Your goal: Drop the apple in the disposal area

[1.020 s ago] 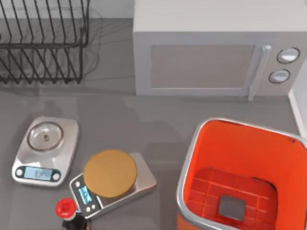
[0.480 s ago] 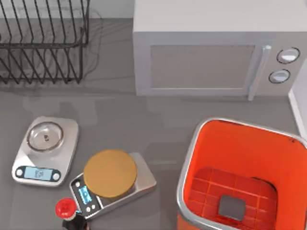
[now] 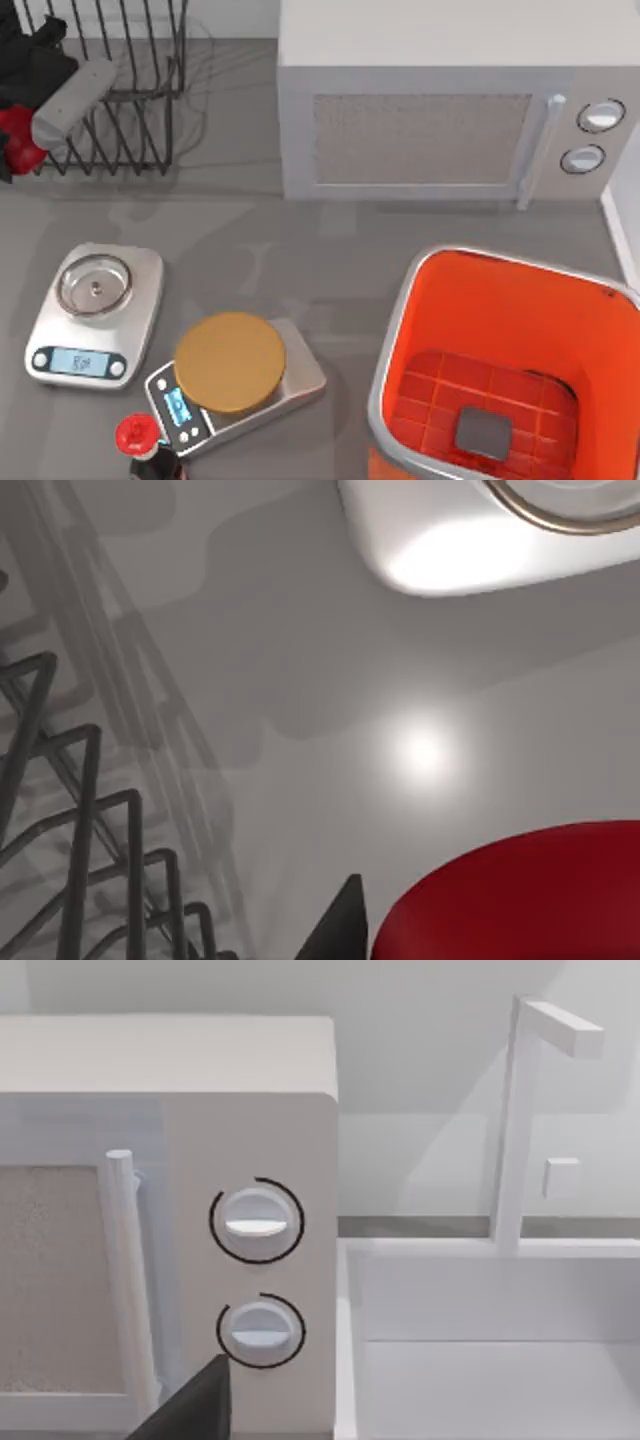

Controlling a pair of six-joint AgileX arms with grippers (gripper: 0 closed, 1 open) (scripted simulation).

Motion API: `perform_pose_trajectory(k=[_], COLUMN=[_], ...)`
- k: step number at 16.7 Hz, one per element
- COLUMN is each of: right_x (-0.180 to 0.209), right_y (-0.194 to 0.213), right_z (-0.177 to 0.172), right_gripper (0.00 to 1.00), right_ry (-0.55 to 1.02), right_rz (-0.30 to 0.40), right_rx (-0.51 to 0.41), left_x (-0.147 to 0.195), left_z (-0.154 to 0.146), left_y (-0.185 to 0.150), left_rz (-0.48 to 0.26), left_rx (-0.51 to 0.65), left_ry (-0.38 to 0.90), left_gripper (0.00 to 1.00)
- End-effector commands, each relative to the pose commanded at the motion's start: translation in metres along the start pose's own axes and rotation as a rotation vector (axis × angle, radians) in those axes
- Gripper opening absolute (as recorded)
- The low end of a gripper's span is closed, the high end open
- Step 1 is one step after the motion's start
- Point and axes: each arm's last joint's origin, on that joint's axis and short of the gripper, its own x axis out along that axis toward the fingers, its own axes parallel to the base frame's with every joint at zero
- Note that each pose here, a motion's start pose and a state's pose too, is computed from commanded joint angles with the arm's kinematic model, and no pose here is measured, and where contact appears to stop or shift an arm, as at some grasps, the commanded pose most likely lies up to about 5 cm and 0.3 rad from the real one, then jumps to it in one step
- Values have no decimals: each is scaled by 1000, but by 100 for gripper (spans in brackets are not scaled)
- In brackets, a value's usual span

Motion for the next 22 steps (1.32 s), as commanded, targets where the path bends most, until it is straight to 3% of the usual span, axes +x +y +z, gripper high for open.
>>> perform_pose_trajectory(k=[3,7,10,13,17,19,22], right_x=[0,0,0,0,0,0,0], right_y=[0,0,0,0,0,0,0], right_z=[0,0,0,0,0,0,0], right_gripper=[100,100,100,100,100,100,100], right_ry=[0,0,0,0,0,0,0], right_rz=[0,0,0,0,0,0,0], right_rx=[0,0,0,0,0,0,0], left_x=[-6,-14,-21,-28,-36,-38,-38], left_z=[73,193,283,358,421,435,437], left_y=[28,40,23,-8,-52,-64,-66], left_rz=[1,-2,0,10,25,29,29], left_rx=[501,1288,1849,2300,2683,2768,2782], left_ry=[11,31,57,98,158,175,178], left_gripper=[0,0,0,0,0,0,0])
